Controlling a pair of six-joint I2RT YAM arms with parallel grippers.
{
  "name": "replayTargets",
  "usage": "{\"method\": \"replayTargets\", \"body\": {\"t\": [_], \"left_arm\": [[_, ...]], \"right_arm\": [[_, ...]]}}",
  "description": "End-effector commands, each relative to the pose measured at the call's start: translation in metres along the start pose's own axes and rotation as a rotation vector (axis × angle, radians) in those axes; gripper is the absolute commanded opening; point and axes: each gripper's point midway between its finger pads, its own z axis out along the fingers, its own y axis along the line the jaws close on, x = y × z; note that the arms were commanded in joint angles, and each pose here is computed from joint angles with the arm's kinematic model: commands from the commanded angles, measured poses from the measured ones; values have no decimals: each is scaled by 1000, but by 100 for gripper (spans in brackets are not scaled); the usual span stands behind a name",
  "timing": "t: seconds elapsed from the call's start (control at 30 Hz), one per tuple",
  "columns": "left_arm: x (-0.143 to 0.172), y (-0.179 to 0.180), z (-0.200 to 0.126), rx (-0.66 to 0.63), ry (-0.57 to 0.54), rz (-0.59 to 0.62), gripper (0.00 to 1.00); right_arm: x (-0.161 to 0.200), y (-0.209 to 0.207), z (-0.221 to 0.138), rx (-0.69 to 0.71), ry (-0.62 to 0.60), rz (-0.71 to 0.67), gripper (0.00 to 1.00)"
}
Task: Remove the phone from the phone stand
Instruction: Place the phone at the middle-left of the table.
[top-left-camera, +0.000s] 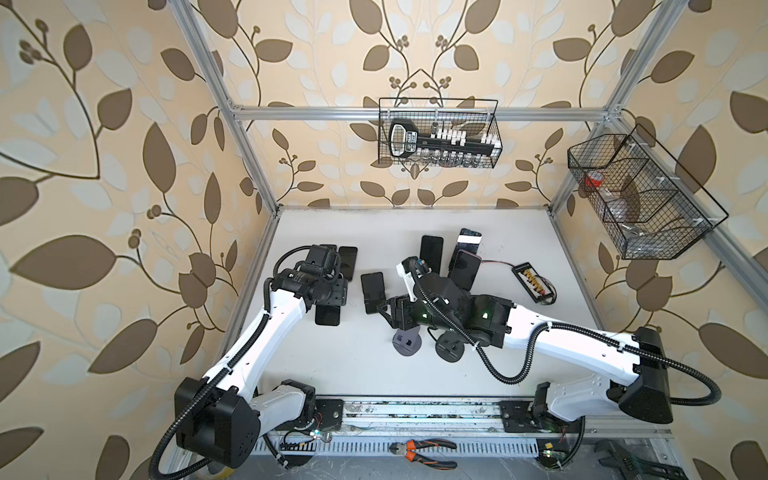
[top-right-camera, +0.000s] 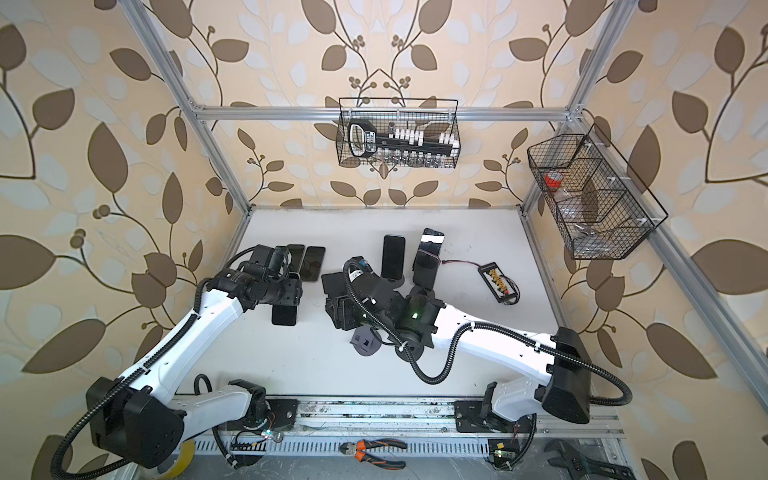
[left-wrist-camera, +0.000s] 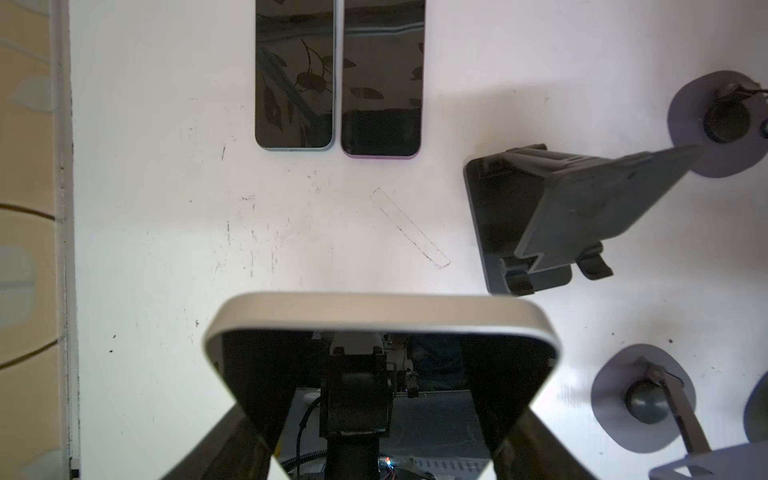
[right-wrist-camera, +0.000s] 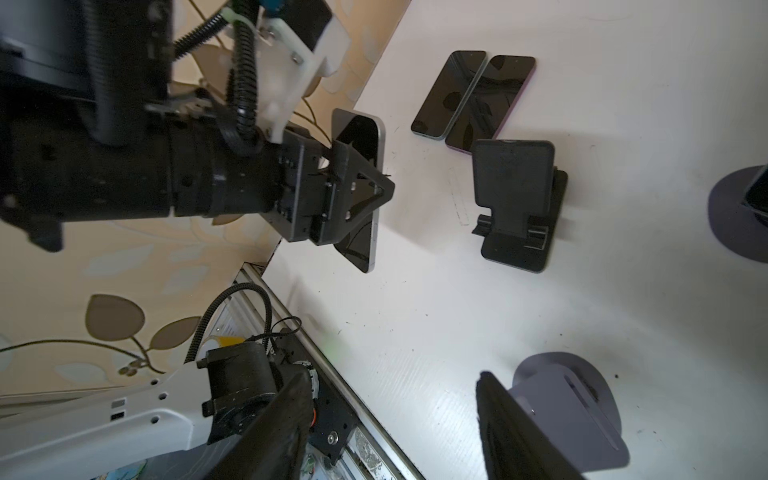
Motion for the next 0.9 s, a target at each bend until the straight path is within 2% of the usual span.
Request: {"method": "replayTargets", "body": {"t": [0.0,0.27,0.5,0.77,0.87], "left_arm": [[-14,3,6,16,-44,6,58],[-16,28,26,-62,-26,21,57],[-11,41,49,-45,49,-25,57],[-7,50,67,-52,135,-18,57],[-1,50,83,-47,209,-15,57]], "right_arm": [[-4,21,2,-66,-2,-21,64],[5,17,16,-55,14,-38,64],[2,28,25,-72,32,-106,64],[3,38,32,-103,55,-128,64],[2,38,32,-103,53,-129,64]]}}
